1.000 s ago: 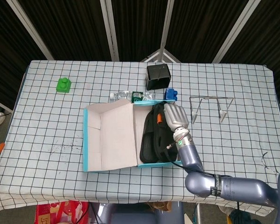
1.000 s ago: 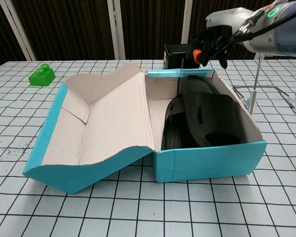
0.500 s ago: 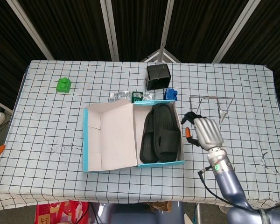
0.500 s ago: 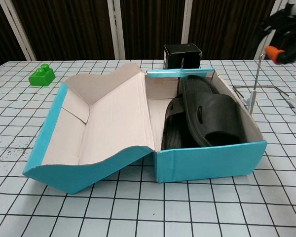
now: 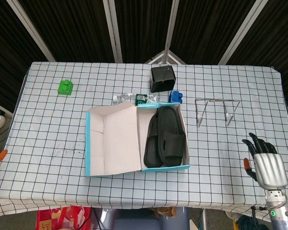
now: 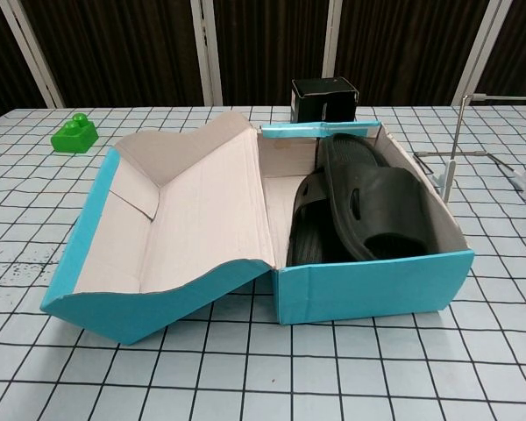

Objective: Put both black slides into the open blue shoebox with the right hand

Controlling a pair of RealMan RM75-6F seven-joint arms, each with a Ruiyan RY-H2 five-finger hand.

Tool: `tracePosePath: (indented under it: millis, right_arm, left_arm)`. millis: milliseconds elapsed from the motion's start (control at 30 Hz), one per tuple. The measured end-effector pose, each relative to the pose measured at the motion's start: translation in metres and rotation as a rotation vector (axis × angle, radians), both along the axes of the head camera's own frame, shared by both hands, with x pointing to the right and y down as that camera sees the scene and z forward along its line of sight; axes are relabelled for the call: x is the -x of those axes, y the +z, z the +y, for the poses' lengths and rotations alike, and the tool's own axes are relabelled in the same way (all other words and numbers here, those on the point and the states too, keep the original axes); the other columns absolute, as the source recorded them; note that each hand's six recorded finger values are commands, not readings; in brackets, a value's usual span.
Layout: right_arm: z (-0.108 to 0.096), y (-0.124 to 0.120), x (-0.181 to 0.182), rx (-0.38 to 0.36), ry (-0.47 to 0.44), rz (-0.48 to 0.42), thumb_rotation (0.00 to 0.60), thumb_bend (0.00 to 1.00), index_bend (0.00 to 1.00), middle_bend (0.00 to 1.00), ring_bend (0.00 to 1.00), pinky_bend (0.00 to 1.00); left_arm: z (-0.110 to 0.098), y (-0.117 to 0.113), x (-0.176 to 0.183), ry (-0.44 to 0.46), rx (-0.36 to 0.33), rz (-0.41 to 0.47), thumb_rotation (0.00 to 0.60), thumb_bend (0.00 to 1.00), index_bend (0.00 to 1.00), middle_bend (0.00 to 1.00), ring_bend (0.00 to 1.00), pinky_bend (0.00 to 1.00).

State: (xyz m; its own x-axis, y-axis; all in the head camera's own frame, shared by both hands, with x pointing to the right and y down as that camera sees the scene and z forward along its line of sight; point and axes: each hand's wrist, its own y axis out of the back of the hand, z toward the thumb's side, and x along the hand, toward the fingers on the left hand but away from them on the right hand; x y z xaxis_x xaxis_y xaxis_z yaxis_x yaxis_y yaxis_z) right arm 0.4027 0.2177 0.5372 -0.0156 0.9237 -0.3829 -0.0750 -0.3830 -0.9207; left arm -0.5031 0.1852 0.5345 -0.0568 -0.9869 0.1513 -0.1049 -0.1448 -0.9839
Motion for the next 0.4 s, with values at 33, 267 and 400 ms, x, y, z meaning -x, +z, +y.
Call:
tracePosePath:
  millis: [33, 267, 400]
  right_arm:
    - [0.004, 0.000, -0.006, -0.004, 0.001, 0.023, 0.600, 0.48, 0.23, 0.13, 0.19, 0.24]
    - [0.015, -0.002, -0.022, -0.034, 0.021, 0.105, 0.600, 0.48, 0.23, 0.13, 0.19, 0.24]
    - [0.018, -0.001, -0.023, -0.025, 0.023, 0.101, 0.600, 0.48, 0.23, 0.13, 0.19, 0.24]
  left_arm:
    - [0.000, 0.001, 0.000, 0.002, 0.003, -0.003, 0.600, 0.21, 0.11, 0.01, 0.00, 0.10]
    - [0.002, 0.006, 0.000, -0.006, 0.051, -0.034, 0.600, 0.21, 0.11, 0.01, 0.00, 0.10]
    - [0.002, 0.007, 0.000, -0.008, 0.060, -0.041, 0.600, 0.21, 0.11, 0.01, 0.00, 0.10]
